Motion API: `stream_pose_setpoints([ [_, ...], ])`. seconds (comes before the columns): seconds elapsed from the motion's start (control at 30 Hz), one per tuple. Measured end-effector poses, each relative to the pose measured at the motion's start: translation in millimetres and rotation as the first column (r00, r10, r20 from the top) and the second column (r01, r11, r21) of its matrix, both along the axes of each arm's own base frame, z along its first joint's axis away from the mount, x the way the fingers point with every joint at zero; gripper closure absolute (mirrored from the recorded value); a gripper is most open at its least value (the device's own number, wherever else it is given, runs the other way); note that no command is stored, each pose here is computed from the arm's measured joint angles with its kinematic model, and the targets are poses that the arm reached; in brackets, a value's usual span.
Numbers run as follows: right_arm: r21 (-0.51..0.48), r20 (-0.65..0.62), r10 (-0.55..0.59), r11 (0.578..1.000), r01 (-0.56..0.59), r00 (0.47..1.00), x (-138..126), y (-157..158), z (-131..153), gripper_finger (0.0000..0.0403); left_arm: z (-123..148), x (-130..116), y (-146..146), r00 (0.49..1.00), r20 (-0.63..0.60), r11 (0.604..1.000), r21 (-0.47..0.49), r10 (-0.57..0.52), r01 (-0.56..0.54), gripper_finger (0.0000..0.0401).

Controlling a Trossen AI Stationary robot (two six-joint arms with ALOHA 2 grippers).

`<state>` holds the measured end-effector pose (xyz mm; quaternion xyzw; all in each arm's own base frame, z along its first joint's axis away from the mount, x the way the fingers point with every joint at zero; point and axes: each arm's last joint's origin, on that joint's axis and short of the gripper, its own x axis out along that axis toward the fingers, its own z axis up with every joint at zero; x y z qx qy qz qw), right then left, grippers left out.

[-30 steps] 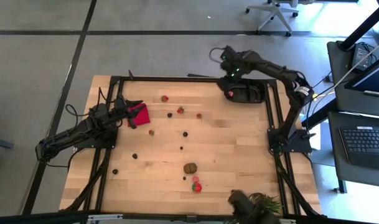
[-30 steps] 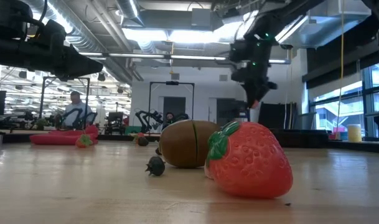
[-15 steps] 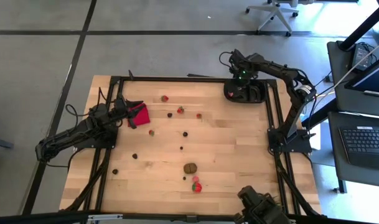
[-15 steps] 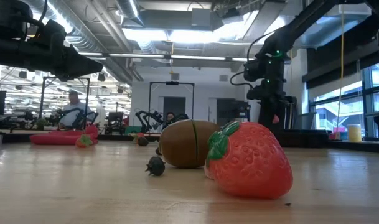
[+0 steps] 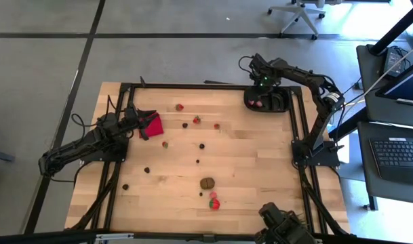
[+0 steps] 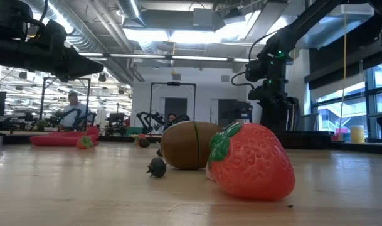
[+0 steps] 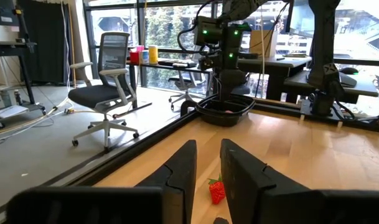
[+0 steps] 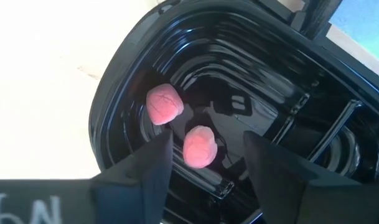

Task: Pick and placing Produce into tupperware
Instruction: Put the red cherry into the black bin

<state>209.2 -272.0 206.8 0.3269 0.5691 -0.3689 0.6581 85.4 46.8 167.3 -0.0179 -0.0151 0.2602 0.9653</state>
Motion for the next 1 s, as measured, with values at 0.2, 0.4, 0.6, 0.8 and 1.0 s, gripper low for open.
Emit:
stream_pose_setpoints([
  [0.2,-0.002,0.001,0.025,1.000,-0.025,1.000,5.1,3.7,0.0,0.0173,0.1,0.0,0.0,1.000,0.000,1.000,0.000,0.000,0.000,0.0344],
  [0.4,-0.029,0.014,0.189,0.982,-0.188,0.982,28.4,20.3,0.5,0.0171,0.0,0.0,0.0,1.000,0.000,1.000,0.000,0.000,0.000,0.0352],
  [0.6,-0.071,0.032,0.322,0.945,-0.319,0.946,57.2,44.2,1.5,0.0175,0.0,0.0,0.0,1.000,0.000,1.000,0.000,0.000,0.000,0.0358],
  [0.8,-0.112,0.064,0.431,0.899,-0.423,0.900,89.7,79.7,2.7,0.0175,0.1,0.0,0.0,1.000,0.000,1.000,0.000,0.000,0.000,0.0364],
  [1.0,-0.222,0.110,0.613,0.782,-0.582,0.782,126.0,124.0,6.6,0.0175,0.1,0.0,0.0,1.000,0.000,1.000,0.000,0.000,0.000,0.0359],
])
